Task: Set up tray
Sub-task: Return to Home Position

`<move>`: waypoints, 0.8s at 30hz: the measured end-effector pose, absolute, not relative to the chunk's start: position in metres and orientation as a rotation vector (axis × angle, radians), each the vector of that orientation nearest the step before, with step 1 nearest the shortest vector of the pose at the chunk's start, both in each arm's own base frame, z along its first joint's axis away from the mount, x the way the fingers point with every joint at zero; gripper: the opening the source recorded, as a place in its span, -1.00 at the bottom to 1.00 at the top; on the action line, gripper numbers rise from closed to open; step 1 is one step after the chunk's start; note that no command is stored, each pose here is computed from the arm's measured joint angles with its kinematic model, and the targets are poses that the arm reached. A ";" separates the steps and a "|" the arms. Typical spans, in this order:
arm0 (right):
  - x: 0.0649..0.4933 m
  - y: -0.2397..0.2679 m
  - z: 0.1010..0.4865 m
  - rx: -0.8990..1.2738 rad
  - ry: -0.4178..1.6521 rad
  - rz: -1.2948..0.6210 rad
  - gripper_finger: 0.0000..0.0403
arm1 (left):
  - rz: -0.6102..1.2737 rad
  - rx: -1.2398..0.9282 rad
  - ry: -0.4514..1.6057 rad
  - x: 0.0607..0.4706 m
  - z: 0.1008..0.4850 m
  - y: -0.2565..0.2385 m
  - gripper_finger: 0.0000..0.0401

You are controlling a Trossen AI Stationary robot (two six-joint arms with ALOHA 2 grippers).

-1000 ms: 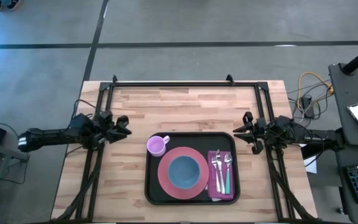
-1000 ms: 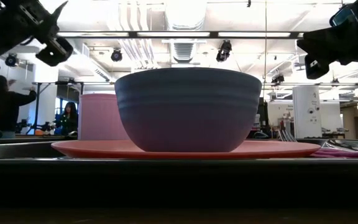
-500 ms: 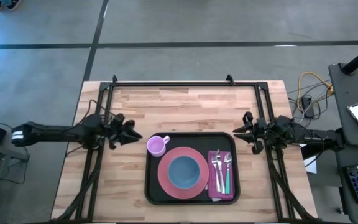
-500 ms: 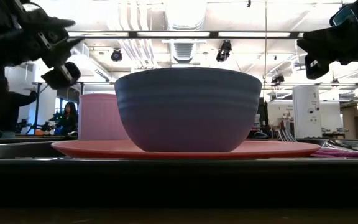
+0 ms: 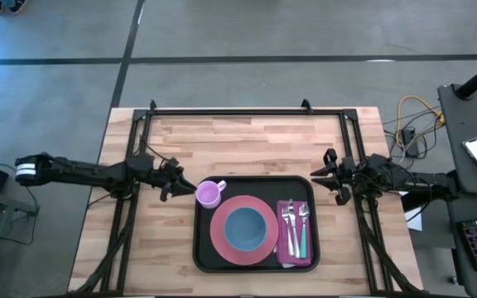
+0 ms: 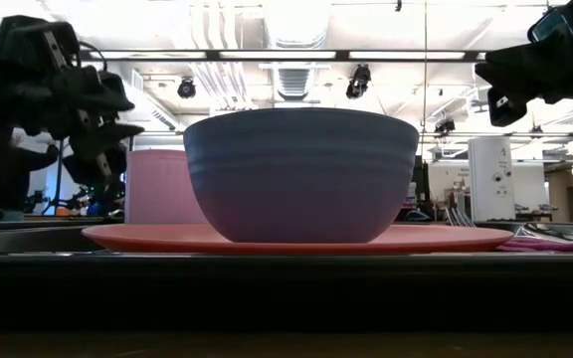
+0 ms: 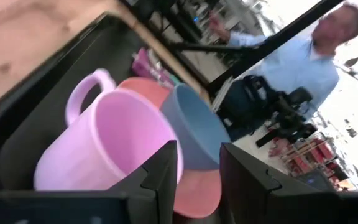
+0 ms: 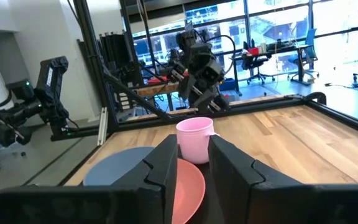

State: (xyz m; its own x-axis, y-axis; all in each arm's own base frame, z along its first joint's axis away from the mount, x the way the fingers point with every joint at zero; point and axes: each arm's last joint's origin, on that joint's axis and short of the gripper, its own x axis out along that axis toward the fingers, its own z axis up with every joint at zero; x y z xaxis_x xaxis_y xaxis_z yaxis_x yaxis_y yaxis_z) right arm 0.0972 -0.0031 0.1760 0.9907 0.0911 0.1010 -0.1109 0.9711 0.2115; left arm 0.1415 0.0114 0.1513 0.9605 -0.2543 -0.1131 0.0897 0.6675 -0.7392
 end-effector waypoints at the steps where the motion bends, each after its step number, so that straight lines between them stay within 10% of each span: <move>1: 0.097 -0.003 0.176 0.218 -0.091 0.102 -0.58 | -0.190 -0.822 0.228 0.142 0.149 0.011 -0.49; 24: 0.097 -0.003 0.176 0.218 -0.090 0.103 -0.64 | -0.128 -0.865 0.378 0.148 0.129 0.012 -0.49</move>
